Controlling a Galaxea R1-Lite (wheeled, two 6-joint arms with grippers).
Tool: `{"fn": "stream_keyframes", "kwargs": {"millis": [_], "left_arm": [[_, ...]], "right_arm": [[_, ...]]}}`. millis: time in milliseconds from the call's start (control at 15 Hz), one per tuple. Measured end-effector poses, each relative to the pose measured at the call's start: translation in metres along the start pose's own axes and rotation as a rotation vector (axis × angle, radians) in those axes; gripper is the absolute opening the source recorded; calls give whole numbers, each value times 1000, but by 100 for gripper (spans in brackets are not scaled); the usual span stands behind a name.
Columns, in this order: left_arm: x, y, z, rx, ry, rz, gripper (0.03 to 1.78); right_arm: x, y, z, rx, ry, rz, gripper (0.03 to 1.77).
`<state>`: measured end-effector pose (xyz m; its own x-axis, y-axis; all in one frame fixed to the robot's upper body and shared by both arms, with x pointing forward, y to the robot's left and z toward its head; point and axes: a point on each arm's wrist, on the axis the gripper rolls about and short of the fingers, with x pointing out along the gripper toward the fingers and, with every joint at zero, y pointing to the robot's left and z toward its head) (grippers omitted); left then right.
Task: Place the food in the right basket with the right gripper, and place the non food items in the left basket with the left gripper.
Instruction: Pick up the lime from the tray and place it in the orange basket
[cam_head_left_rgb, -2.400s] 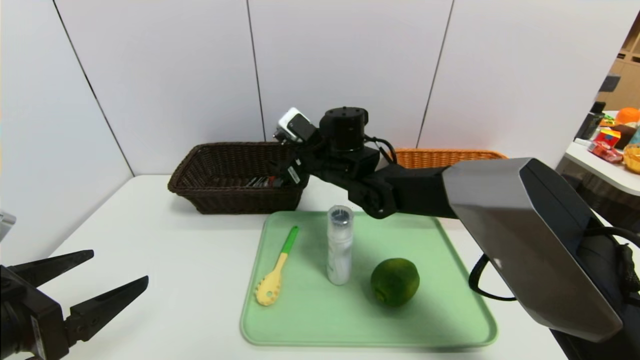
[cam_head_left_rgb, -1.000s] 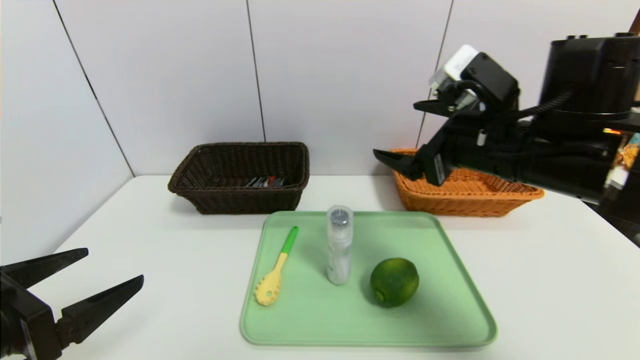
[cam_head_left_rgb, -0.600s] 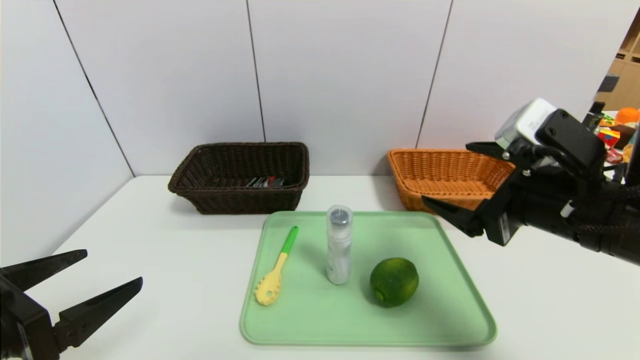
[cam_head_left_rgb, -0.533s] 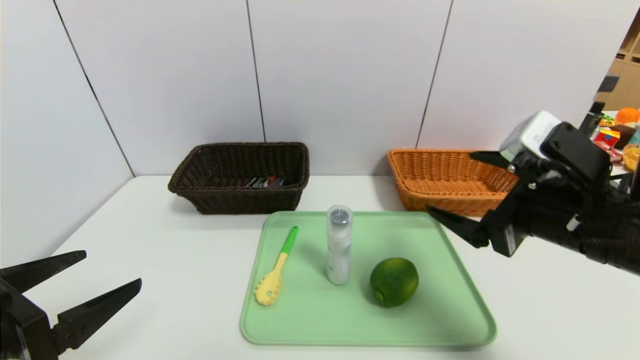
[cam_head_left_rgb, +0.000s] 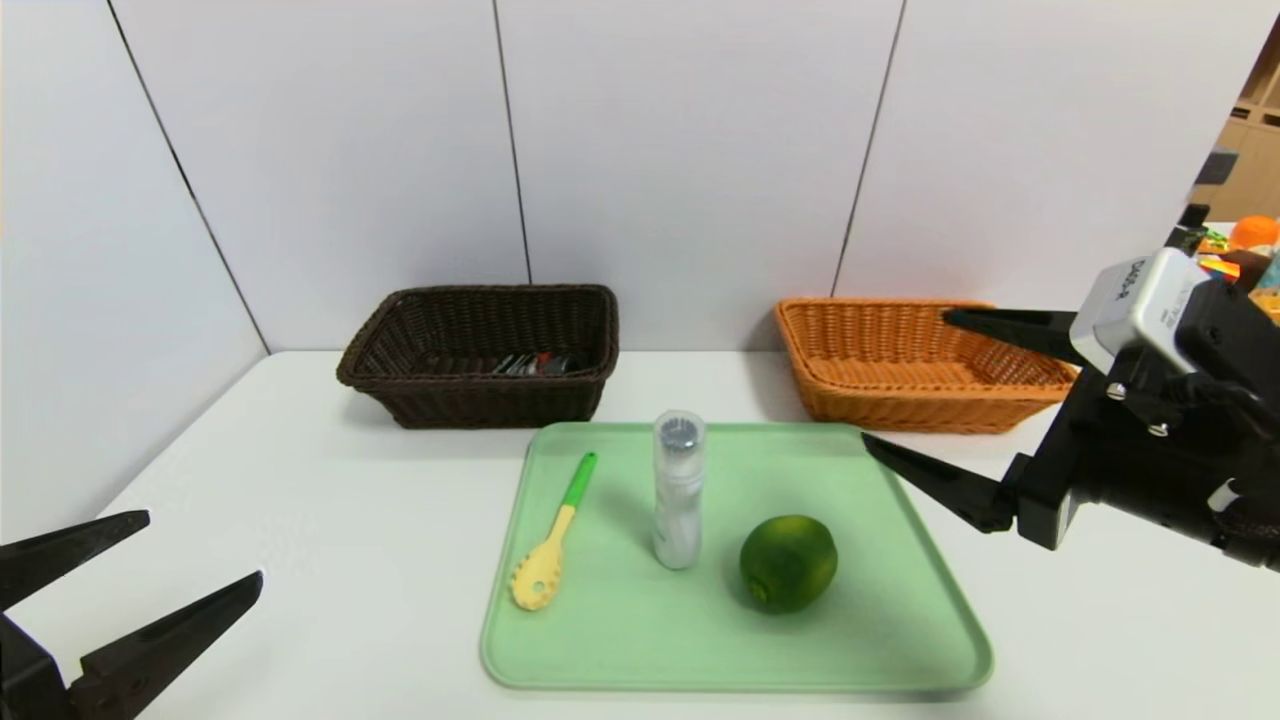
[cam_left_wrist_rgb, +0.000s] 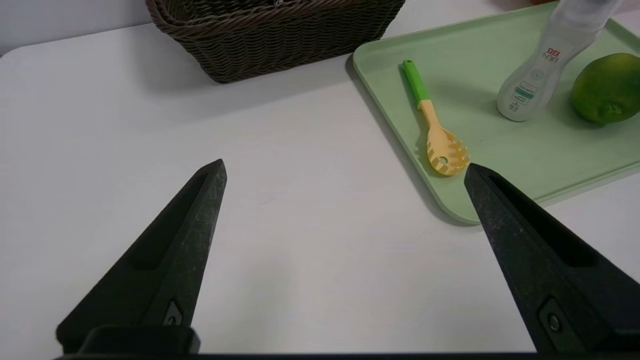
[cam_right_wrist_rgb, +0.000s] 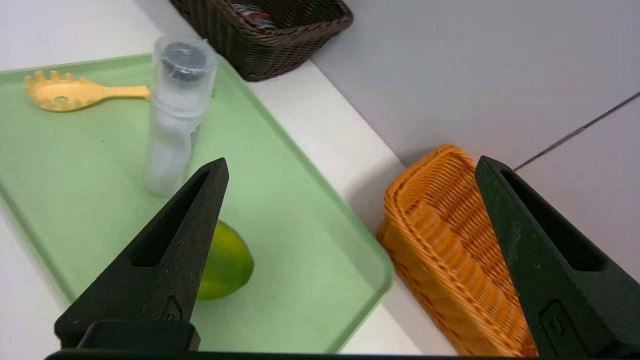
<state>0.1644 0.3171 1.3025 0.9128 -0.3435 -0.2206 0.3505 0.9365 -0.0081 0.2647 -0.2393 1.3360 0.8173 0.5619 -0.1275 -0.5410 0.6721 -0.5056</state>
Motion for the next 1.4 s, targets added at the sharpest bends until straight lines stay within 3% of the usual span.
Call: {"fn": "stream_keyframes", "kwargs": {"millis": [200,467,533,933,1200,1400], "left_arm": [[-3,0,0,2,-12,1,169],[-4,-1,1,22,-18,-2,169],[-4,-1,1,23,-20,-1,169],[-5,-1,-2,24,-19,2,169],[-6,-1,-3,25,-19,3,169],[-6,-1,-3,25,-19,3,169]], "right_arm": [[1,-4,6,10,33,-107,169],[2,-9,17,31,-50,16,169],[3,-9,17,27,-24,29,169],[3,-13,16,-132,125,98,169],[-8,-9,9,-289,274,124,169],[-14,-6,9,-408,267,165,169]]}}
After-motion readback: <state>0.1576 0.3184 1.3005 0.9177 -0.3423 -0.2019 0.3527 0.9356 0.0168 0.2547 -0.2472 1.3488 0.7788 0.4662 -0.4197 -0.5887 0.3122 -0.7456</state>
